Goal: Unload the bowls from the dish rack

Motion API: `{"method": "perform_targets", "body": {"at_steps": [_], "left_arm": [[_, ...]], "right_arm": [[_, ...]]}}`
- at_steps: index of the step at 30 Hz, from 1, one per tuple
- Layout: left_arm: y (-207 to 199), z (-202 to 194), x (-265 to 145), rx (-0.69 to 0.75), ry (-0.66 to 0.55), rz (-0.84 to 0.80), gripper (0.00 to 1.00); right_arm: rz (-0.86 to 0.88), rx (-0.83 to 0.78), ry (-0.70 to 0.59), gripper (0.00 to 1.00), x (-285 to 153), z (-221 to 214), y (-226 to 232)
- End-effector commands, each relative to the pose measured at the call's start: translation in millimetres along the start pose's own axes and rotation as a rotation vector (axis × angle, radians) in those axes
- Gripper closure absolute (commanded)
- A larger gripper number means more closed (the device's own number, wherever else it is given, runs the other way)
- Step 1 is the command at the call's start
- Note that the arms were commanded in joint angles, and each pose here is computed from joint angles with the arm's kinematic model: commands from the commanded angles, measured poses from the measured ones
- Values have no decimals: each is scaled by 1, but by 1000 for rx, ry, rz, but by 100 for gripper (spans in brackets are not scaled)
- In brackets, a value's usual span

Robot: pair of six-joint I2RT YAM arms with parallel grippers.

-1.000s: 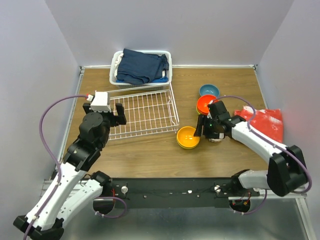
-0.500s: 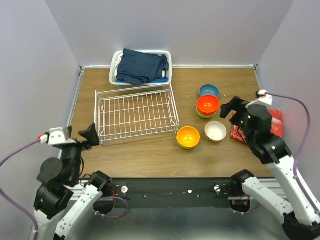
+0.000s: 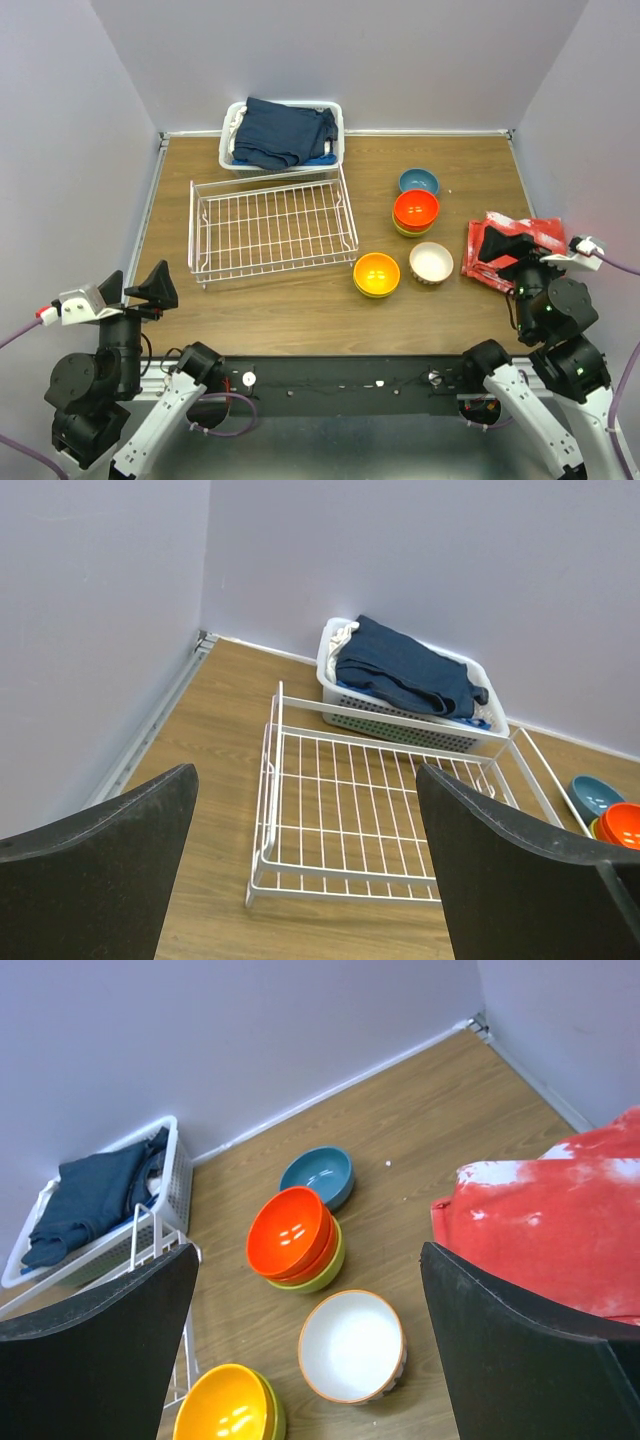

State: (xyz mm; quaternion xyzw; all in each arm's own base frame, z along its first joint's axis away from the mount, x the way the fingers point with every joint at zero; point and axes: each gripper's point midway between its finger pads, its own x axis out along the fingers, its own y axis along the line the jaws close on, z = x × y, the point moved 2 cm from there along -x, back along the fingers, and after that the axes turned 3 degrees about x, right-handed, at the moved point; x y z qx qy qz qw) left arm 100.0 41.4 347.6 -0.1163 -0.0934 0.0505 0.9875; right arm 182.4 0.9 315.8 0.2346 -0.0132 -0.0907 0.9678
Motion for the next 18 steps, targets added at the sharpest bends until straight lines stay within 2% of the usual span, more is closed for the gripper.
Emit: {"method": "perform_targets", "body": {"at_steps": [1, 18], "left_arm": [[13, -1, -12, -44, -20, 31, 1], [19, -6, -14, -77, -6, 73, 1]], "right_arm": [[-39, -28, -25, 0, -8, 6, -13], [6, -45, -27, 0, -12, 7, -9]]}}
